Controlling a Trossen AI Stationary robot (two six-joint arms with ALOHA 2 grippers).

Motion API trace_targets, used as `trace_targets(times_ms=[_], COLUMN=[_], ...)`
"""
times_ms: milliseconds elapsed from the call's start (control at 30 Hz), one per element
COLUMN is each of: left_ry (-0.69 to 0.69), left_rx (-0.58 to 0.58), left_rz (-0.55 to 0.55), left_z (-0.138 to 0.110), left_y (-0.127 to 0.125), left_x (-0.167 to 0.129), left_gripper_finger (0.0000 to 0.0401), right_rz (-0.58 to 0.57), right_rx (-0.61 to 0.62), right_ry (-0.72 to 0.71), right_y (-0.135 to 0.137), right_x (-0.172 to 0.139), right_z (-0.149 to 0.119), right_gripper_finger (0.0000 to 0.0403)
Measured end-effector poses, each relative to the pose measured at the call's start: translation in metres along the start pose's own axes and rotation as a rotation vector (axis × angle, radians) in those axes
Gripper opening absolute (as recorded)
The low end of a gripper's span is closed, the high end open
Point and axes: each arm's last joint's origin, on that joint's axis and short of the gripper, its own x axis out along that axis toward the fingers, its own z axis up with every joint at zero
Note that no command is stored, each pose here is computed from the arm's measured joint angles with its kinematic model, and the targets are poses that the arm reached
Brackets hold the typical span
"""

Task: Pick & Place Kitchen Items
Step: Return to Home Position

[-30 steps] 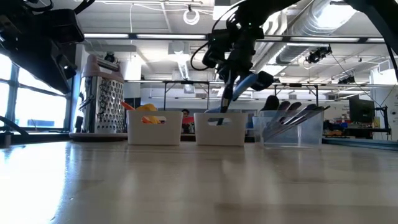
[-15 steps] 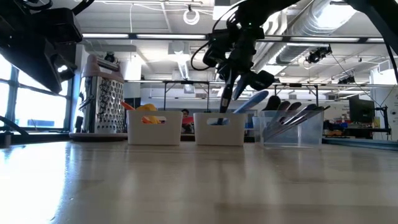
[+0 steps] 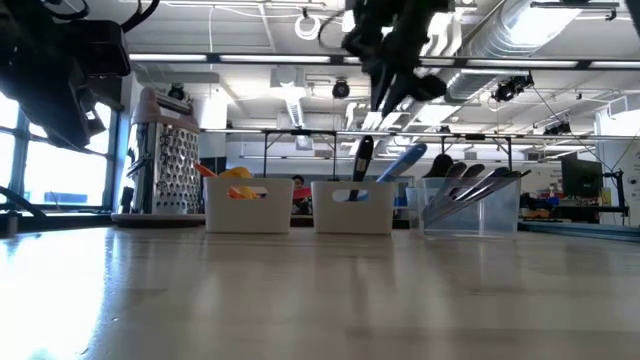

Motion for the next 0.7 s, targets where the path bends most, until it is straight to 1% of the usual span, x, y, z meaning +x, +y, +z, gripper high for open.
trace_targets(times_ms=[100,200,367,467,500,600,700], left_ry=[-0.004,-0.020,-0.070,-0.101,-0.110,-0.123,-0.136], left_rx=[-0.014,-0.040,-0.053,-0.055,-0.056,-0.058,-0.058], left_rz=[0.000,-0.012,-0.081,-0.124,-0.133,-0.144,-0.153], left_z=[0.000,0.002,0.008,0.011,0.012,0.014,0.019], left_y=[0.000,-0.001,-0.007,-0.011,-0.011,-0.013,-0.017], left_x=[0.000,0.000,-0.001,-0.001,-0.002,-0.003,-0.008], left_gripper_finger=[0.0001,0.0001,0.0001,0.0001,0.0001,0.0001,0.0001], right_rz=[0.008,0.050,0.163,0.210,0.198,0.098,0.050], right_rx=[-0.064,-0.108,-0.160,-0.199,-0.219,-0.270,-0.291], right_ry=[-0.105,-0.177,-0.231,-0.243,-0.261,-0.323,-0.383], right_y=[0.009,0.014,0.021,0.027,0.027,0.028,0.030], right_x=[-0.035,-0.069,-0.112,-0.129,-0.134,-0.142,-0.148], right_z=[-0.020,-0.042,-0.083,-0.109,-0.118,-0.143,-0.164], right_gripper_finger=[0.0087,0.0087,0.0087,0.0087,0.0087,0.0076,0.0033])
